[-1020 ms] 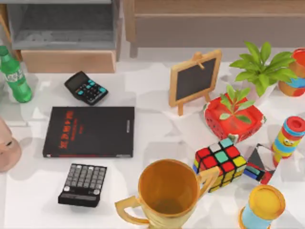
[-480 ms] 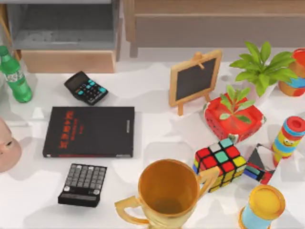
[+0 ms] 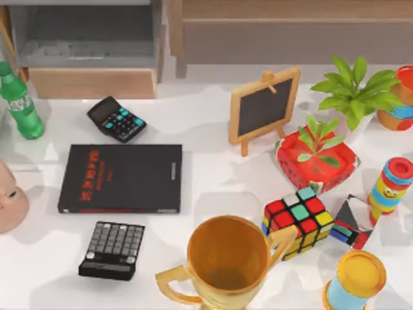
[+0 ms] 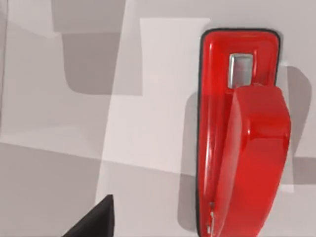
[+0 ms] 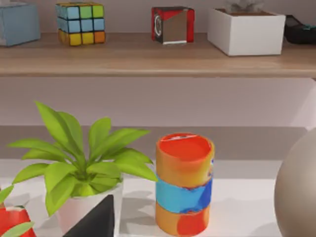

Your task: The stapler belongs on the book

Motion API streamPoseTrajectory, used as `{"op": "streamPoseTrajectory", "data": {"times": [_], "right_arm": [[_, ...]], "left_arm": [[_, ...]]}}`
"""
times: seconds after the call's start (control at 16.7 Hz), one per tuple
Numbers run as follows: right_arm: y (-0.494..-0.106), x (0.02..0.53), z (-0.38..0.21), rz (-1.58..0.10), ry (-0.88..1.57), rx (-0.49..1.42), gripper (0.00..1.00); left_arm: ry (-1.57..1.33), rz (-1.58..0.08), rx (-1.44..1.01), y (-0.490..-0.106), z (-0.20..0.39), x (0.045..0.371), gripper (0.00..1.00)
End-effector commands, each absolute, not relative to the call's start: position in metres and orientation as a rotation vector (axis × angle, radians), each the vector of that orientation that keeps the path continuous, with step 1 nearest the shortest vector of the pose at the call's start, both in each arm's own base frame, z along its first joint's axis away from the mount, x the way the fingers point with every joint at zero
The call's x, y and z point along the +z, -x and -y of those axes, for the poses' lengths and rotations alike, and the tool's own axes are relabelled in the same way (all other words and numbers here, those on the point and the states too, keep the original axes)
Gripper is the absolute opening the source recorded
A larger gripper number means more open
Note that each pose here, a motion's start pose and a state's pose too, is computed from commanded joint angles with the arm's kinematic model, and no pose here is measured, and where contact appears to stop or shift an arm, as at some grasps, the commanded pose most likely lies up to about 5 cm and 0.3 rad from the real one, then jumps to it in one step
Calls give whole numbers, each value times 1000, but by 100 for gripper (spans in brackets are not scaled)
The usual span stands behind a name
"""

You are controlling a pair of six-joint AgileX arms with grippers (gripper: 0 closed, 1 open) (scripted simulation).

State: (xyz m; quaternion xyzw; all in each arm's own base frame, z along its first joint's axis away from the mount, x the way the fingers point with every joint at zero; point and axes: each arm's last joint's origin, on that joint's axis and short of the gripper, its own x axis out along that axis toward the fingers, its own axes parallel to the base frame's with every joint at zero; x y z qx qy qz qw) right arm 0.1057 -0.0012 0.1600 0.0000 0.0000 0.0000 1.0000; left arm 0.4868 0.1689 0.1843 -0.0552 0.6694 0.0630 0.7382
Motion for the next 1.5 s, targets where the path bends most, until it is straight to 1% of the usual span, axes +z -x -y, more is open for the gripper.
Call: {"op": "streamPoseTrajectory", "data": {"times": [0.36, 0.54, 0.78, 1.14, 1.26, 1.5], "right_arm": [[-106, 160, 1, 0, 0, 0, 100], [-106, 160, 1, 0, 0, 0, 100], [-106, 160, 1, 0, 0, 0, 100], [-106, 160, 1, 0, 0, 0, 100], [-106, 160, 1, 0, 0, 0, 100], [-106, 160, 1, 0, 0, 0, 100]], "left_arm": [[121, -1467, 141, -475, -169, 195, 100], [121, -1471, 140, -469, -170, 193, 100], [121, -1466, 142, -470, -175, 177, 100], [123, -1468, 140, -488, -173, 141, 100], [122, -1468, 139, -491, -171, 135, 100], [122, -1468, 139, -491, -171, 135, 100]]}}
